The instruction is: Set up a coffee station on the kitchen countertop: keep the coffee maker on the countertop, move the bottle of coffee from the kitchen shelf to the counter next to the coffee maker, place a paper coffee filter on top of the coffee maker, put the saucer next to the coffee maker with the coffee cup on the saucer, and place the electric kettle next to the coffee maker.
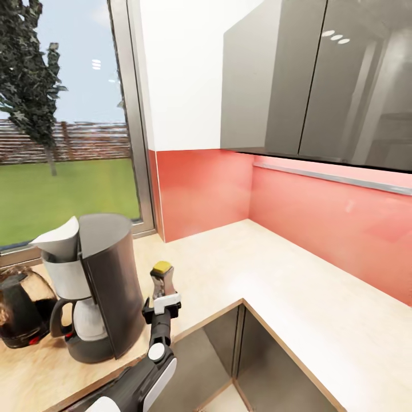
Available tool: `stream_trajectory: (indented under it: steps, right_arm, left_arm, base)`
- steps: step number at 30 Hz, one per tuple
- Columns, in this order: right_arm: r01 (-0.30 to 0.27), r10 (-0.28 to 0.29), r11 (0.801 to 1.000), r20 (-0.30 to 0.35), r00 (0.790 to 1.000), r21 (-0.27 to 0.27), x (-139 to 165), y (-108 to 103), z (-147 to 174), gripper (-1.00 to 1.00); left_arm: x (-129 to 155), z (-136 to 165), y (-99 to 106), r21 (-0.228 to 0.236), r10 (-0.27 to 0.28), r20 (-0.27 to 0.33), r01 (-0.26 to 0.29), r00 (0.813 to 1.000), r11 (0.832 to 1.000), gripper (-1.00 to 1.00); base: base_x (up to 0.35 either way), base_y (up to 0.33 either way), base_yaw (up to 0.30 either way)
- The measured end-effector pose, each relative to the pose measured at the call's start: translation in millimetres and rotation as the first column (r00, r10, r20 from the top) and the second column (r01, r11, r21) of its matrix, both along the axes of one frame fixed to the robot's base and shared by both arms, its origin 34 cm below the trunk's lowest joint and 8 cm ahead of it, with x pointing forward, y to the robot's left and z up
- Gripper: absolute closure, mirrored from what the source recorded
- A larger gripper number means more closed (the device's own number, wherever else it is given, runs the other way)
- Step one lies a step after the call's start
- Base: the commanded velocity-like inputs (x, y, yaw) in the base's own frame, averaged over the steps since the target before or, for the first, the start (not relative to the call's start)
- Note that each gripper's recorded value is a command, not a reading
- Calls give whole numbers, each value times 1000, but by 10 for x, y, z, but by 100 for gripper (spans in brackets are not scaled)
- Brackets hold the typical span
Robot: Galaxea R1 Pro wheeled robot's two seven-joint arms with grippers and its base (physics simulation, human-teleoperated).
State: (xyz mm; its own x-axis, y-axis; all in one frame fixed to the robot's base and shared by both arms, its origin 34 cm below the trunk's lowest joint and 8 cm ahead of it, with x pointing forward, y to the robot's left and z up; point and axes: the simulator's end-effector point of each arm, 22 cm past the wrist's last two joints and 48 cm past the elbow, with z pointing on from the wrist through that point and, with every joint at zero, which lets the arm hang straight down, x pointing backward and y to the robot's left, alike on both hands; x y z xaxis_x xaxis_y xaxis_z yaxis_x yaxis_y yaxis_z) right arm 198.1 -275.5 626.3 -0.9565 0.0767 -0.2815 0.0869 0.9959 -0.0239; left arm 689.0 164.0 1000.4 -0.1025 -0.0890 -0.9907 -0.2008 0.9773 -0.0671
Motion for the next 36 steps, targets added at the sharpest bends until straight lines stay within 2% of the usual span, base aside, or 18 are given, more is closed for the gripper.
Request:
stream_trajectory:
  steps: [10, 19, 27, 32, 36]
  right_arm:
    - [0, 0, 1000, 0, 1000, 0, 0, 1, 0, -100]
    - [0, 0, 1000, 0, 1000, 0, -2, 2, 1, -100]
    - [0, 0, 1000, 0, 1000, 1, 0, 2, -1, -100]
    - [0, 0, 1000, 0, 1000, 1, 0, 2, -1, -100]
    - [2, -2, 1000, 0, 1000, -1, -1, -2, 0, -100]
  left_arm:
    - [0, 1, 1, 0, 1, 0, -1, 1000, 1000, -100]
    - [-3, 5, -2, 0, 0, 1, 0, 1000, 1000, -100]
    - [3, 8, -26, 2, -8, 3, 8, 1000, 1000, -100]
    - [-118, -121, -149, -11, -39, -11, 39, 999, 999, -100]
    - [-390, -342, -405, -21, -116, -18, 116, 993, 993, -100]
  base:
    - [-266, -132, 0]
    - [-50, -13, 0]
    - [-284, 0, 0]
    - [-335, 0, 0]
    - [-248, 0, 0]
